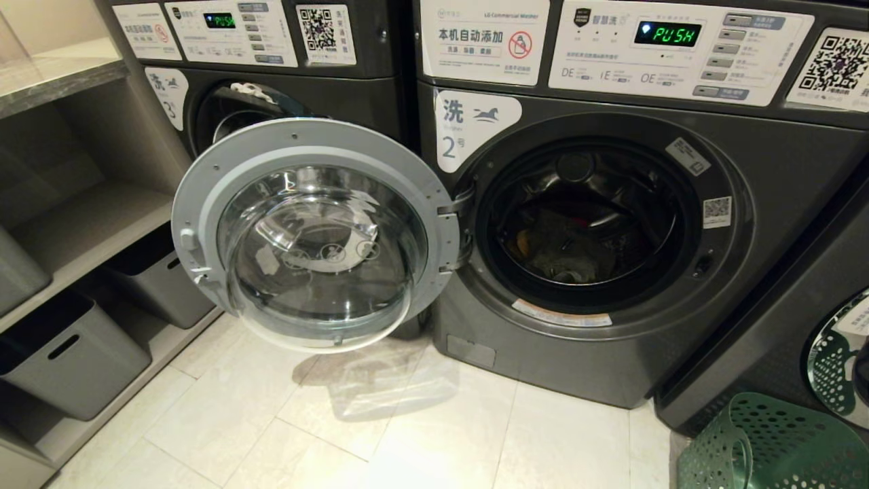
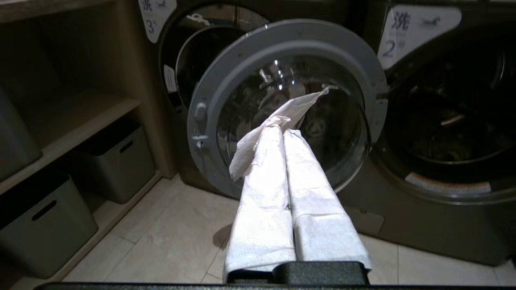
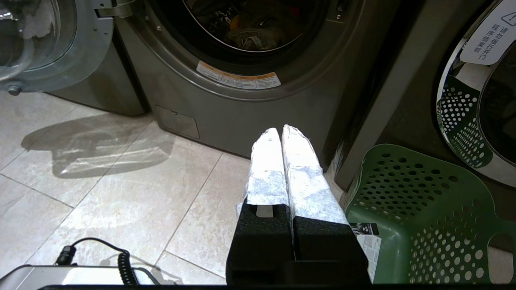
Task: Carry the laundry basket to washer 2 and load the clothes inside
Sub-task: Close the washing machine door with the left hand
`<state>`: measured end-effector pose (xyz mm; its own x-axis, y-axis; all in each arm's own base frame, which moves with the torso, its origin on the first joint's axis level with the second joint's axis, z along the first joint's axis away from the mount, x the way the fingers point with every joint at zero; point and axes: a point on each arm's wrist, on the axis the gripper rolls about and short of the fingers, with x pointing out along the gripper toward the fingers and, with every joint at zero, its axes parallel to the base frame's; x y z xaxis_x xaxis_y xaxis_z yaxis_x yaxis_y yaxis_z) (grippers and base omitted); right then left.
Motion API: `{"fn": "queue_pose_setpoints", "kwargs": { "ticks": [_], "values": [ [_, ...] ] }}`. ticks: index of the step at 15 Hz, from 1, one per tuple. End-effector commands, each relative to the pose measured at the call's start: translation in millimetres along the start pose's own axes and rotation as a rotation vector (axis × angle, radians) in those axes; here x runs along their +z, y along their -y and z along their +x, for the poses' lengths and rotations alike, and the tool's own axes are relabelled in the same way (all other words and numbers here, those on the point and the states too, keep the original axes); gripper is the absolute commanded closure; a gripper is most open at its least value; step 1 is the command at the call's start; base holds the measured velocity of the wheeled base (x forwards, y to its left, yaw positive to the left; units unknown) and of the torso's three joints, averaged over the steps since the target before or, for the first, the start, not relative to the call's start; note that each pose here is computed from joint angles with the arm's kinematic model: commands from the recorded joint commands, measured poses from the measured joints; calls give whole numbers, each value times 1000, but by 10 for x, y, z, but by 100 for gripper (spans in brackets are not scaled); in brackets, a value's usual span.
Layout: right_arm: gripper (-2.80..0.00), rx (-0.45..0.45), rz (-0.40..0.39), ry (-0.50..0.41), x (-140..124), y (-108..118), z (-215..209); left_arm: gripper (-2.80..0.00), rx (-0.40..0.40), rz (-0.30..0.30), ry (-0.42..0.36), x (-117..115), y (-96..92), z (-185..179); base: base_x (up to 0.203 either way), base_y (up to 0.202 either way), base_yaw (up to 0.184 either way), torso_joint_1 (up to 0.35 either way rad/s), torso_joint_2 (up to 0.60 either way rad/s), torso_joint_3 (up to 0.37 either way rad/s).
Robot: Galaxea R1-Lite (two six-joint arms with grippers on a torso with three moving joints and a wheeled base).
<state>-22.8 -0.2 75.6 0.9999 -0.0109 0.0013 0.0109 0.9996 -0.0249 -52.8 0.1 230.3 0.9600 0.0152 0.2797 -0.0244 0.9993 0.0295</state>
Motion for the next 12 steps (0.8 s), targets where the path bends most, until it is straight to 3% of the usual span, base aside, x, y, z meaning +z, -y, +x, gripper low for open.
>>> {"fn": "queue_pose_setpoints", "kwargs": {
  "ticks": [1, 3, 4, 7, 9, 12],
  "values": [
    [0, 0, 3, 0, 2, 0, 1, 0, 30, -41, -110, 646, -18, 898, 0, 0, 0, 0, 0, 0],
    [0, 0, 7, 0, 2, 0, 1, 0, 65, -93, -177, 881, -31, 1710, 0, 0, 0, 0, 0, 0],
    [0, 0, 10, 2, 4, 0, 1, 0, 78, -113, -228, 847, -47, 2133, 0, 0, 0, 0, 0, 0],
    [0, 0, 39, 2, 4, 0, 1, 0, 85, -167, -387, 414, -231, 3073, 0, 0, 0, 0, 0, 0],
    [0, 0, 46, 3, 3, 0, 0, 0, 82, -217, -461, 59, -596, 3462, 0, 0, 0, 0, 0, 0],
    [0, -8, 48, 3, 3, 2, 0, 0, 69, -242, -410, -239, -1184, 3767, 0, 0, 0, 0, 0, 0]
  ]
}}
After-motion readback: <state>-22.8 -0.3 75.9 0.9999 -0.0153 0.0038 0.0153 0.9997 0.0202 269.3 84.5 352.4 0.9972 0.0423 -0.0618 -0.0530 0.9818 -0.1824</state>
